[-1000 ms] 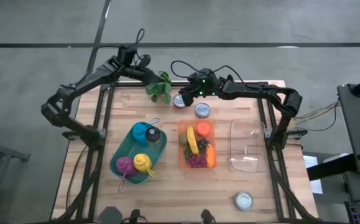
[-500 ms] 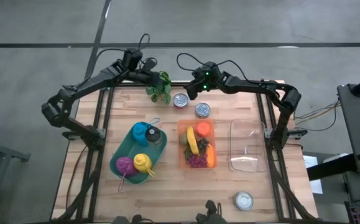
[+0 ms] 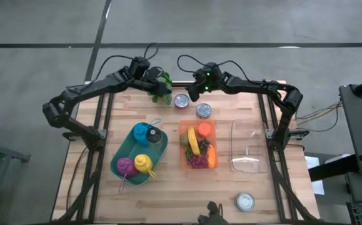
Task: Pick & Place Food Item
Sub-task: Put the red tuna can into the transparent bin
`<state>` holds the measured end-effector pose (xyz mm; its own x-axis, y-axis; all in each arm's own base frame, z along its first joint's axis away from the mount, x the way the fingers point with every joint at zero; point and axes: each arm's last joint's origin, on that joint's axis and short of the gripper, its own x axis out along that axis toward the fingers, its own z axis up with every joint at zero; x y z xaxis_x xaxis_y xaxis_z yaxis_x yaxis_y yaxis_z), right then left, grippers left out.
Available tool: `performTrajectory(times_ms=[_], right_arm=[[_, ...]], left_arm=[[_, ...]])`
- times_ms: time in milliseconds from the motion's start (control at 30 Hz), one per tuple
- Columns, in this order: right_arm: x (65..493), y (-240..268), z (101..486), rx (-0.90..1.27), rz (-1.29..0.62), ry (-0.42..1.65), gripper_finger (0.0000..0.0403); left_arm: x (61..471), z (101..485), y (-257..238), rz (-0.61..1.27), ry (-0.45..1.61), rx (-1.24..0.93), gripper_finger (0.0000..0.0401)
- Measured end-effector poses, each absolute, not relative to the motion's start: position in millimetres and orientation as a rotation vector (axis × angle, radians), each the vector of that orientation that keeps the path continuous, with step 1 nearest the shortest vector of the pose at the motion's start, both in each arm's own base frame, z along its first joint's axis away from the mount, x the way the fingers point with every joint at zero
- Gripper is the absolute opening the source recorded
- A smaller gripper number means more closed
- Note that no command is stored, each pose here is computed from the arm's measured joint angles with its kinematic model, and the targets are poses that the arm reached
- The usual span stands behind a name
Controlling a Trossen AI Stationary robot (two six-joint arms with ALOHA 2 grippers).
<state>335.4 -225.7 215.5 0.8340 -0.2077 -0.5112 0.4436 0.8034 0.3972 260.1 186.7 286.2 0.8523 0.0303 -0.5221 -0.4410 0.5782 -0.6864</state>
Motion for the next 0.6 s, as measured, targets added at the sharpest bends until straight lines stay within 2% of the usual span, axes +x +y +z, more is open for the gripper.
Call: performTrajectory(times_ms=[133, 267, 333, 600], right_arm=[[333, -225, 211, 0.551, -0.368, 0.515, 0.0013], [334, -225, 206, 0.554, -0.367, 0.529, 0.0013], [335, -226, 202, 0.559, -0.368, 0.539, 0.0013], [339, -229, 191, 0.544, -0.356, 0.539, 0.0013]], left_arm=[[258, 271, 184, 0.387, 0.53, -0.944, 0.0022], [254, 263, 182, 0.58, 0.566, -1.026, 0.0022], [253, 261, 183, 0.632, 0.574, -1.0, 0.0022], [259, 249, 187, 0.608, 0.628, -0.889, 0.0022]])
